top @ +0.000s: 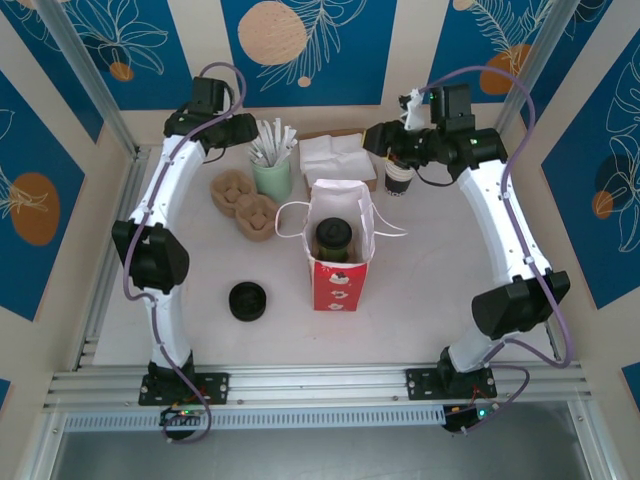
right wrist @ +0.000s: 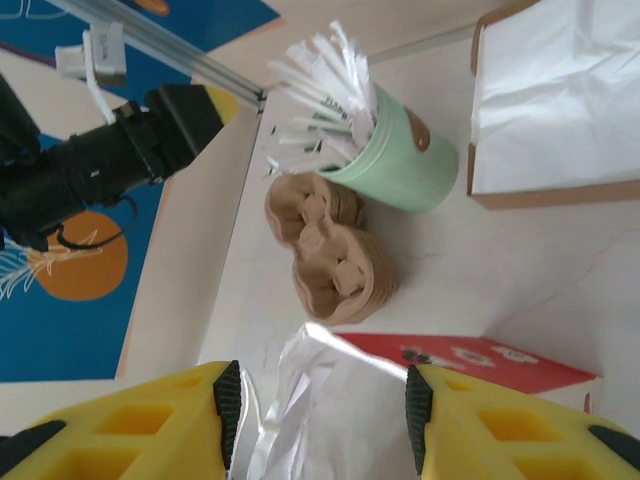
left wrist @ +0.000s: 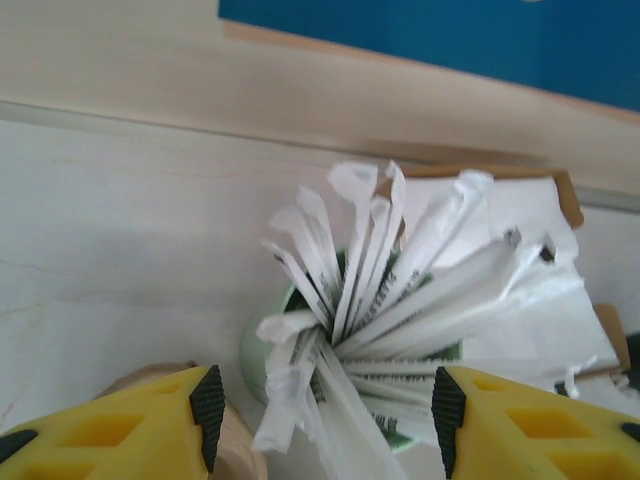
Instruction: Pack the takeout coffee
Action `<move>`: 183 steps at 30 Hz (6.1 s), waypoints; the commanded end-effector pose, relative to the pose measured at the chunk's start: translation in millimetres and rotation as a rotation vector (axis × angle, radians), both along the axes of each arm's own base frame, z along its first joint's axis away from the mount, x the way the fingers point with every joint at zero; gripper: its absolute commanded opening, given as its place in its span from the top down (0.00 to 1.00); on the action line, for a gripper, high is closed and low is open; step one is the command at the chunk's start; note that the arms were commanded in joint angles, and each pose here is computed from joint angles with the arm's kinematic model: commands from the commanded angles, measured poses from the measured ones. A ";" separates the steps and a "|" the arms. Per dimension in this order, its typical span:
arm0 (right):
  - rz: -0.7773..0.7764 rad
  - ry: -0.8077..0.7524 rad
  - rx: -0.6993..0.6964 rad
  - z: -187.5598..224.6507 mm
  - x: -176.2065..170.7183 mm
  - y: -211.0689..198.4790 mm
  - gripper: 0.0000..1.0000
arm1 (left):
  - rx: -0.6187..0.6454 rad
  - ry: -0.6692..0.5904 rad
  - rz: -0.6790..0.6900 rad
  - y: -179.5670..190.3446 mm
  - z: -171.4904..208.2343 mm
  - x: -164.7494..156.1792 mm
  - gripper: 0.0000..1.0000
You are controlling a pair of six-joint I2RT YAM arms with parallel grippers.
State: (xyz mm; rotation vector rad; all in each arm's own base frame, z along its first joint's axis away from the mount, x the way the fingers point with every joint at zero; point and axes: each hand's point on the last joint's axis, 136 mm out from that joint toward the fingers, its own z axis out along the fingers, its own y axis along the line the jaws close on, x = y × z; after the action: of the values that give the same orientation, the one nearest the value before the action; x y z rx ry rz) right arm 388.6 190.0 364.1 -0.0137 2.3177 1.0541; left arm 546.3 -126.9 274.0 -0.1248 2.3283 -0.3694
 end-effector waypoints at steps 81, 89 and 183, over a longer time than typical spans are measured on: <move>-0.036 -0.126 -0.022 -1.6 -52.2 -21.9 0.51 | 0.350 -0.101 -0.411 -84.2 -21.8 -9.6 0.71; -0.041 -0.120 -0.019 -2.3 -51.7 -22.7 0.51 | 0.352 -0.110 -0.373 -76.2 -16.4 -5.7 0.76; -0.092 -0.182 -0.063 9.4 12.4 -23.4 0.52 | -0.217 -0.527 -0.819 -177.4 217.1 -287.7 0.90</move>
State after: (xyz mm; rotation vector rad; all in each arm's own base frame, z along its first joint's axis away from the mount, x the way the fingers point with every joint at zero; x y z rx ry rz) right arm 399.3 163.7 369.6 -0.0123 2.1900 0.8828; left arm 247.9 -291.6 501.3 0.7599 1.7043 -0.9206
